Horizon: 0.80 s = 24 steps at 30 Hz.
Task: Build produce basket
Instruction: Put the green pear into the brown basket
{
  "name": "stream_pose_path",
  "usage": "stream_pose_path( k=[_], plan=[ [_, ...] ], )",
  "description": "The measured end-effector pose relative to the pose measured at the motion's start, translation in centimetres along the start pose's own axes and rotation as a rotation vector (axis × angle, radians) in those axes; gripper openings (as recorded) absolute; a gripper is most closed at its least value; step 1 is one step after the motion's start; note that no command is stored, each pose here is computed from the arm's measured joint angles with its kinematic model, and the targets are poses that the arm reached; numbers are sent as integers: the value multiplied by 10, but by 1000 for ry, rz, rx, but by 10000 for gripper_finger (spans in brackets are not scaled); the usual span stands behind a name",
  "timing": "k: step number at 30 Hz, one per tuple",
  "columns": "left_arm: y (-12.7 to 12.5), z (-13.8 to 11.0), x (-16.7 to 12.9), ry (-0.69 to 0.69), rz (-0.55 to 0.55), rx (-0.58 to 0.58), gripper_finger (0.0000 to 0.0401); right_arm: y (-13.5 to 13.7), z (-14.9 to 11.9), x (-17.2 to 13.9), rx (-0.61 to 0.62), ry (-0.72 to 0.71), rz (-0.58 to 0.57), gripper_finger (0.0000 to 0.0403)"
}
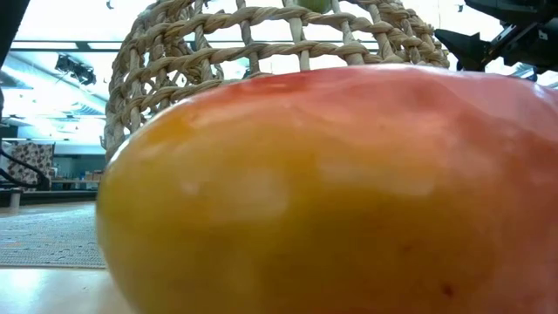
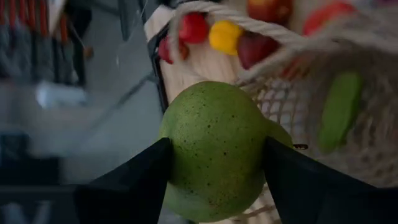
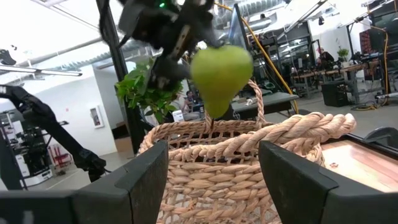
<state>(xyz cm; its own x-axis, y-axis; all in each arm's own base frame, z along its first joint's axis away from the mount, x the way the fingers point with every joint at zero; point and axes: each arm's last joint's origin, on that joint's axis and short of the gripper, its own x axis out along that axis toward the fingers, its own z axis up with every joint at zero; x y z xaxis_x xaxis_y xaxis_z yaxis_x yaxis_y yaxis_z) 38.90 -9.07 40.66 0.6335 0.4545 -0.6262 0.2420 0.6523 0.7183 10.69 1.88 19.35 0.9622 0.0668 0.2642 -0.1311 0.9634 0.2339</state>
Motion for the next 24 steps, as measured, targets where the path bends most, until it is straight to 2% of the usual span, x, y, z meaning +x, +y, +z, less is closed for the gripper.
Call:
stream_pose_path(
  k=[8, 13, 15, 18, 24],
  plan=[
    [-35, 20, -11, 13, 55, 619, 246, 0, 0, 0, 0, 0, 0, 255],
    [-48, 27, -20, 43, 110, 846, 244, 0, 0, 0, 0, 0, 0, 255],
    [-51, 28, -22, 43, 117, 891, 244, 0, 0, 0, 0, 0, 0, 255],
    [-53, 29, -25, 40, 123, 899, 247, 0, 0, 0, 0, -1, 0, 255],
    [-50, 28, -23, 53, 133, 835, 246, 0, 0, 0, 0, 0, 0, 255]
  ],
)
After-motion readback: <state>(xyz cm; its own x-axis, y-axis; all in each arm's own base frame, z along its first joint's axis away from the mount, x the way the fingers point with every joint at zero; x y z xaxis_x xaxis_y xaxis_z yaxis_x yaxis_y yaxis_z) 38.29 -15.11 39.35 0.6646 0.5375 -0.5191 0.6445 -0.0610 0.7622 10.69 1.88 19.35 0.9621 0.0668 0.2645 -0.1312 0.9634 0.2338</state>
